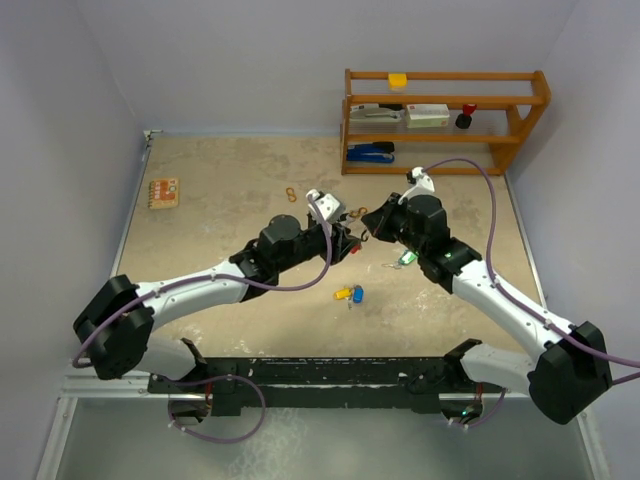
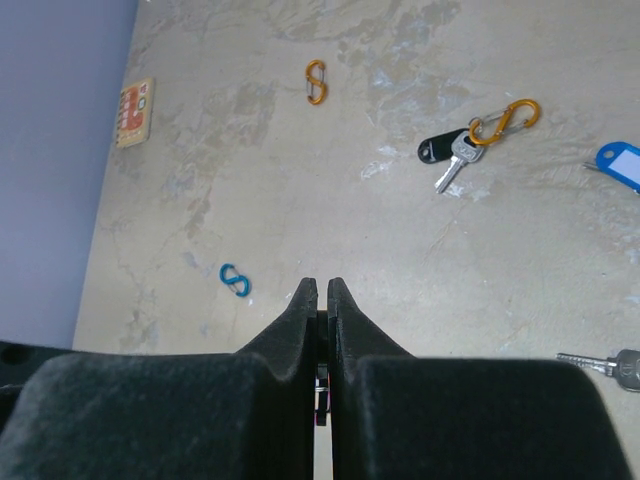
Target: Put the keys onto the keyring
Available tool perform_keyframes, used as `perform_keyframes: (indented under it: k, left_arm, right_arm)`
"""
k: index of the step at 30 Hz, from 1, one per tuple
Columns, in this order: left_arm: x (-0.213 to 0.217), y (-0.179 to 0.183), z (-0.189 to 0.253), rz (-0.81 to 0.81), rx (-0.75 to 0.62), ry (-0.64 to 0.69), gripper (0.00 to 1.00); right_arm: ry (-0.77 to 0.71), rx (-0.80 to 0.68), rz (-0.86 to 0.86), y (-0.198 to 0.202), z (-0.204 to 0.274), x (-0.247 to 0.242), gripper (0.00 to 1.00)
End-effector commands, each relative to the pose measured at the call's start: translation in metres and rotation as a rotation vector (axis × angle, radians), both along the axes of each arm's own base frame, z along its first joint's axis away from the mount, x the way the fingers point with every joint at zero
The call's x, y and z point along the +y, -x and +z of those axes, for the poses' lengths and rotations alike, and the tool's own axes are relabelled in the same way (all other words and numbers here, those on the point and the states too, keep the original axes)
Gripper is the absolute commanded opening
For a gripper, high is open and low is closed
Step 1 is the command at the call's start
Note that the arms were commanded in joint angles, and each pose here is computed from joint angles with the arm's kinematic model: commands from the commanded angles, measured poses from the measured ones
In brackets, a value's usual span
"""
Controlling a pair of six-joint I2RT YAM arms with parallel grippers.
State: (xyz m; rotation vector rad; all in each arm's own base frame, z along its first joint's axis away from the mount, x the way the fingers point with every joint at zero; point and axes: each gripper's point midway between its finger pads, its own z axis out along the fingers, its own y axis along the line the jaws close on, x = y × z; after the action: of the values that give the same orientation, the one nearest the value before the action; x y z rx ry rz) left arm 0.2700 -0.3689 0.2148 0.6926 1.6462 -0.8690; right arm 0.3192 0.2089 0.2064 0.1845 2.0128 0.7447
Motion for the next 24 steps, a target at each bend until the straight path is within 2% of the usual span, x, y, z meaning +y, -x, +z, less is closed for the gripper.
perform_keyframes:
  k: [1,6,10,18,24]
  left_arm:
    - [0.02,0.001,0.035,0.076,-0.061,0.093,0.38]
    - [0.052,-0.027,0.042,0.337,-0.003,0.099,0.43]
    - [0.077,-0.042,0.051,0.516,0.024,0.123,0.51]
    - [0.105,-0.047,0.053,0.677,0.063,0.146,0.63]
    - [0.118,-0.049,0.058,0.736,0.063,0.16,0.67]
  right_arm:
    - [0.014,-0.054,-0.048,-0.005,0.011,-0.012,0.0]
    - [0.072,-0.054,-0.056,-0.006,0.003,-0.019,0.0]
    - [0.108,-0.062,-0.08,-0.01,0.001,-0.025,0.0]
    - [0.146,-0.037,-0.068,-0.02,-0.019,-0.02,0.0]
    - [0.155,-0.022,-0.071,-0.033,-0.033,-0.017,0.0]
